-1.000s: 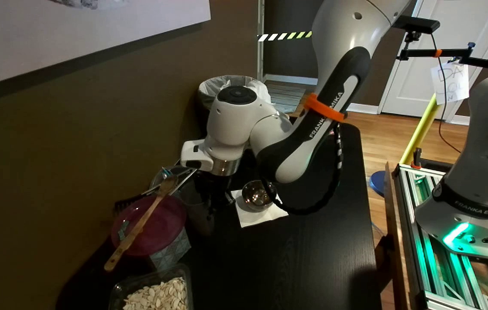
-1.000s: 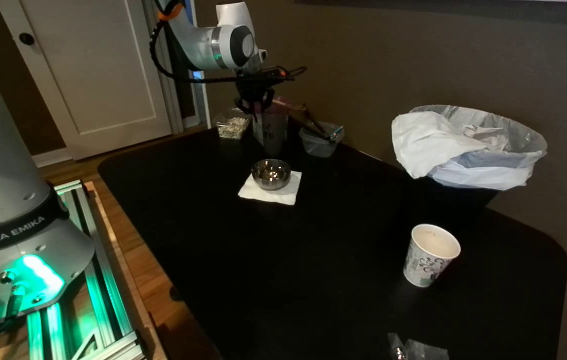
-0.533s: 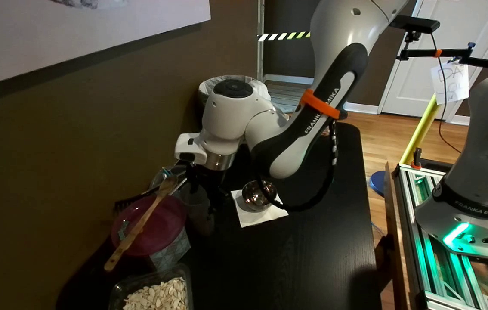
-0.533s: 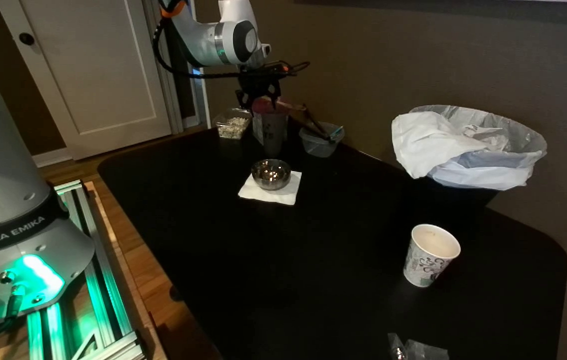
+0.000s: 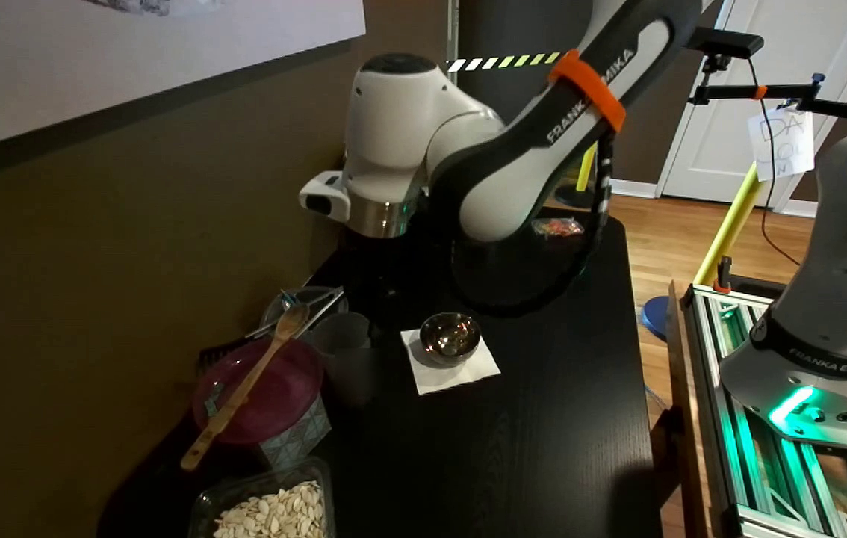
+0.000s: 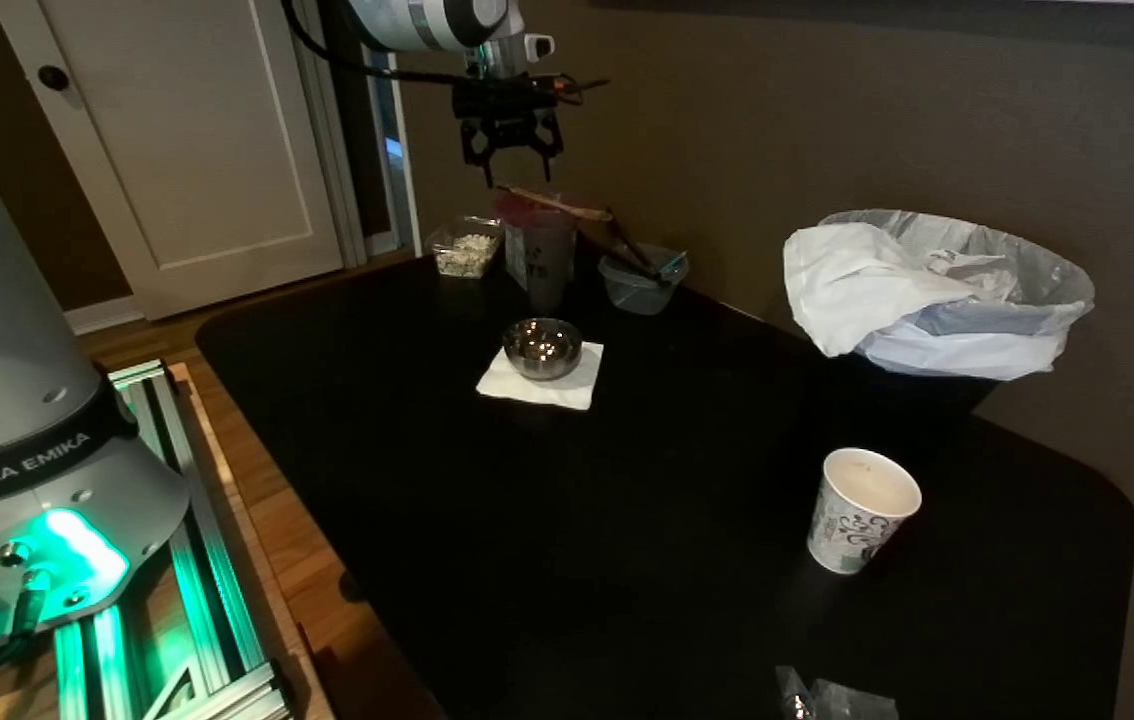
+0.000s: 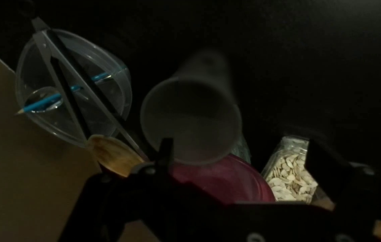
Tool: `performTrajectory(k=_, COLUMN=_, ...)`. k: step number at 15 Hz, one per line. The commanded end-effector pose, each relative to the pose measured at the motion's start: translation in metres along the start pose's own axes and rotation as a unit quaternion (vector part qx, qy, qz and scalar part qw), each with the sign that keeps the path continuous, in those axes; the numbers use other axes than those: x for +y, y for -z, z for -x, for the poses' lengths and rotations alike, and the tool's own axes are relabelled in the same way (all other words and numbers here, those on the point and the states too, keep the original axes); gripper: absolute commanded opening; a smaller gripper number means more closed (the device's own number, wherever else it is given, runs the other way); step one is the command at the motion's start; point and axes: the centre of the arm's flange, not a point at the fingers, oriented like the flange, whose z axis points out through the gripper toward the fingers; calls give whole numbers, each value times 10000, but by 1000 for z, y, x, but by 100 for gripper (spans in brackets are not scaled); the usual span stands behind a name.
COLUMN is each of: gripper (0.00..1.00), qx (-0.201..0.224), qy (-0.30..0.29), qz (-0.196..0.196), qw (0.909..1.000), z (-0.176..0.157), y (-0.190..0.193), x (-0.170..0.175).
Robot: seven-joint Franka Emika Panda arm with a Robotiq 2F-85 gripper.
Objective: Pour the liquid in the cup into the metal bowl
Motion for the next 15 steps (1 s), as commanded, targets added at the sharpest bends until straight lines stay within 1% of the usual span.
performTrajectory(k=1, gripper=100, qx=-177, qy=-937, qz=-302, qw=9950, z=33, y=57, x=6)
performTrajectory(k=3, gripper=100, qx=-181, qy=-1452, qz=-386, qw=9885, z=53, y=78, x=18)
performTrajectory(k=5, gripper=100, qx=-177, qy=-1973, qz=-400, qw=9794, z=70, y=93, x=26)
performTrajectory(k=7, gripper=100, qx=-167, qy=-2487, qz=-264, qw=9681, z=97, y=97, x=38)
performTrajectory(k=8, gripper=100, qx=-200, qy=-2735, qz=-200, qw=9614, z=112, y=93, x=47)
performTrajectory(k=9, gripper=100, qx=-228, qy=-2994, qz=-264, qw=9535, z=125, y=88, x=54)
performTrajectory(k=10, gripper=100, qx=-207, qy=-2523, qz=-224, qw=9672, z=96, y=93, x=55)
performTrajectory(k=11, gripper=100, qx=-257, qy=-2694, qz=-225, qw=9624, z=109, y=91, x=60)
performTrajectory(k=12, gripper=100, qx=-290, qy=-2782, qz=-230, qw=9598, z=117, y=89, x=63)
performTrajectory(k=15, gripper=100, qx=-319, qy=-2867, qz=-246, qw=9572, z=120, y=86, x=63)
